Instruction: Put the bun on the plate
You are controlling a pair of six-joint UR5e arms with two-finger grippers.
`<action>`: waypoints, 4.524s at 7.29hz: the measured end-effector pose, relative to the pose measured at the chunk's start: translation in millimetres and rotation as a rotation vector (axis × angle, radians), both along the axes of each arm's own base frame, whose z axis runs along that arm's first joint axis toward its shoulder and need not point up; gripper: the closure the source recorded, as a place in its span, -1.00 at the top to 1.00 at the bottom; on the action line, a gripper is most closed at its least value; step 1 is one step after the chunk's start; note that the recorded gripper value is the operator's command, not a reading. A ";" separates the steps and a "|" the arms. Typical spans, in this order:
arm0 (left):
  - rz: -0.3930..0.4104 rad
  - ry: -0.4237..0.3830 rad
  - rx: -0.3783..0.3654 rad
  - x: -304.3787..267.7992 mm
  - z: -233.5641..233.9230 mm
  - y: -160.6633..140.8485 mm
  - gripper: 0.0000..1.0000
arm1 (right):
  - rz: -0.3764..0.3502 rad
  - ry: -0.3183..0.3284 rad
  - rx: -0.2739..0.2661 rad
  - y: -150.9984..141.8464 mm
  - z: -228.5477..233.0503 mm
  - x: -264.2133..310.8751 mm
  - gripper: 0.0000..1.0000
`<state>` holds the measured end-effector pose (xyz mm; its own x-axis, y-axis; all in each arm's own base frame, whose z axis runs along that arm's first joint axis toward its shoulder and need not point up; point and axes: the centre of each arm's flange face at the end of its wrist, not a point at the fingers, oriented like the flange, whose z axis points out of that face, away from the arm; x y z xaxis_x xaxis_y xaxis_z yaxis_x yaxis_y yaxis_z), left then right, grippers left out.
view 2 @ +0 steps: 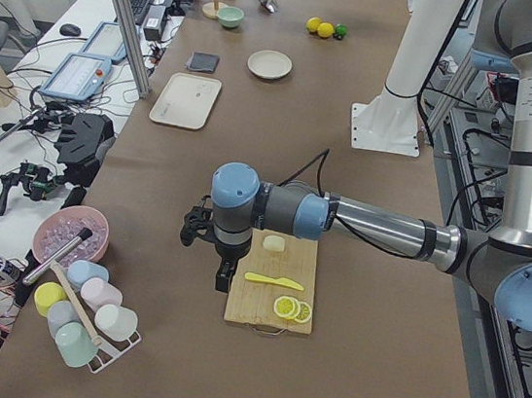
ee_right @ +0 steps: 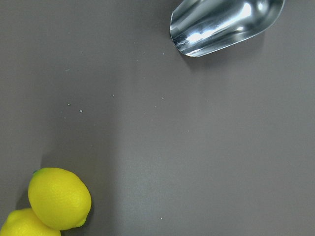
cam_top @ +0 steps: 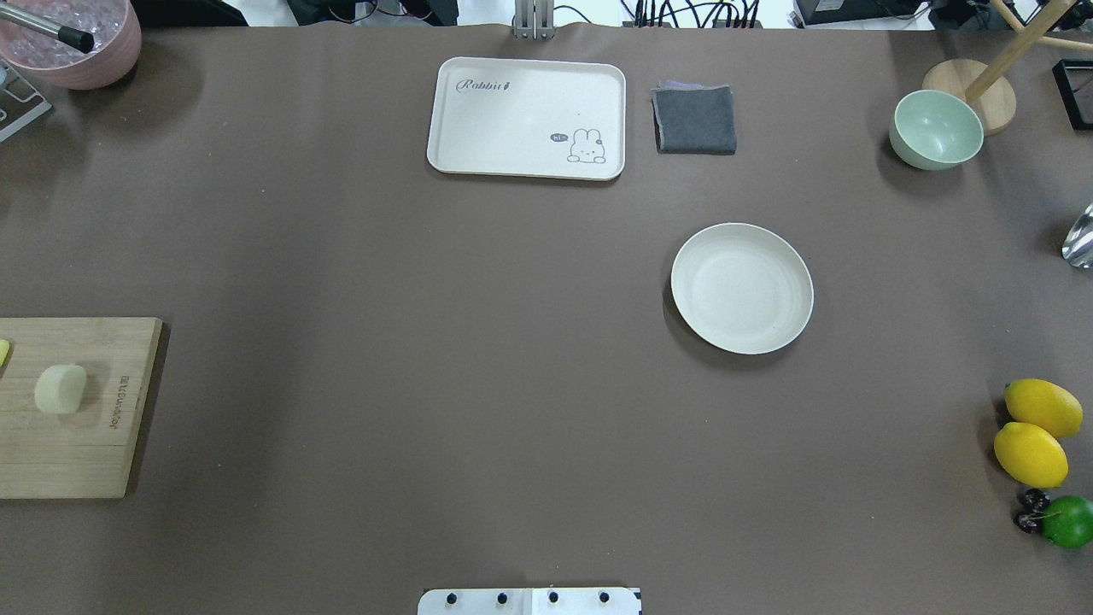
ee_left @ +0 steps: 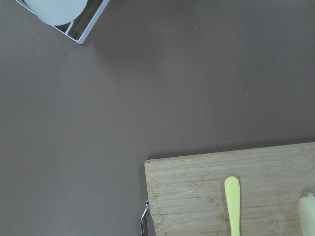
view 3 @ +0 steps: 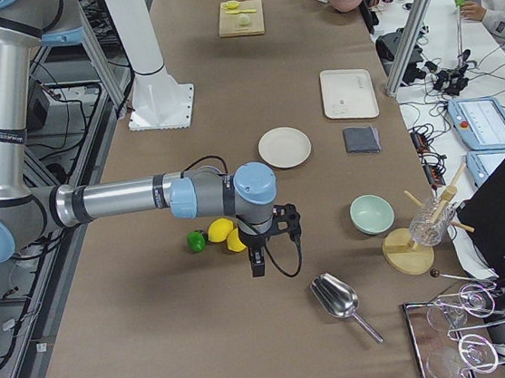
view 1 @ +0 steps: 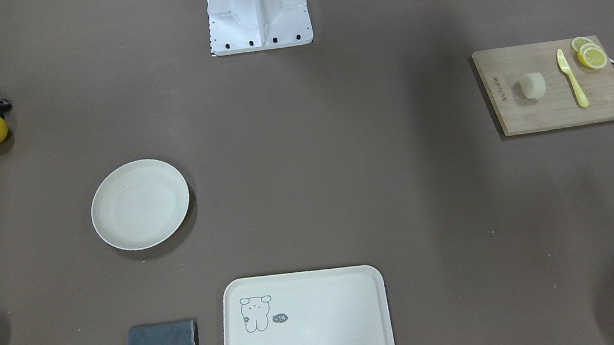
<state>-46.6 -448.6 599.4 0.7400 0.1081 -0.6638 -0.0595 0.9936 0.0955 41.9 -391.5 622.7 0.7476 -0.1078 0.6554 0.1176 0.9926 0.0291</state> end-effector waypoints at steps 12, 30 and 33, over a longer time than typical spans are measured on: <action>-0.008 0.054 0.387 0.4 -58.8 -42.6 0.95 | 0.238 -0.171 0.306 -28.6 -81.7 -4.2 1.00; -0.030 0.110 0.392 16.0 -62.7 -55.2 0.96 | 0.347 -0.294 0.105 -68.4 -132.2 -400.4 -1.00; -0.030 0.111 0.389 15.9 -61.4 -51.9 0.96 | 0.380 -0.347 0.082 -60.2 -193.0 -400.2 -1.00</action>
<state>-30.7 -500.5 538.0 0.6729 0.3464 -0.6537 0.0008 0.8833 0.4689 -358.3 -451.7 429.7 0.4838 0.0675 0.8726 -0.2811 0.9562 0.0819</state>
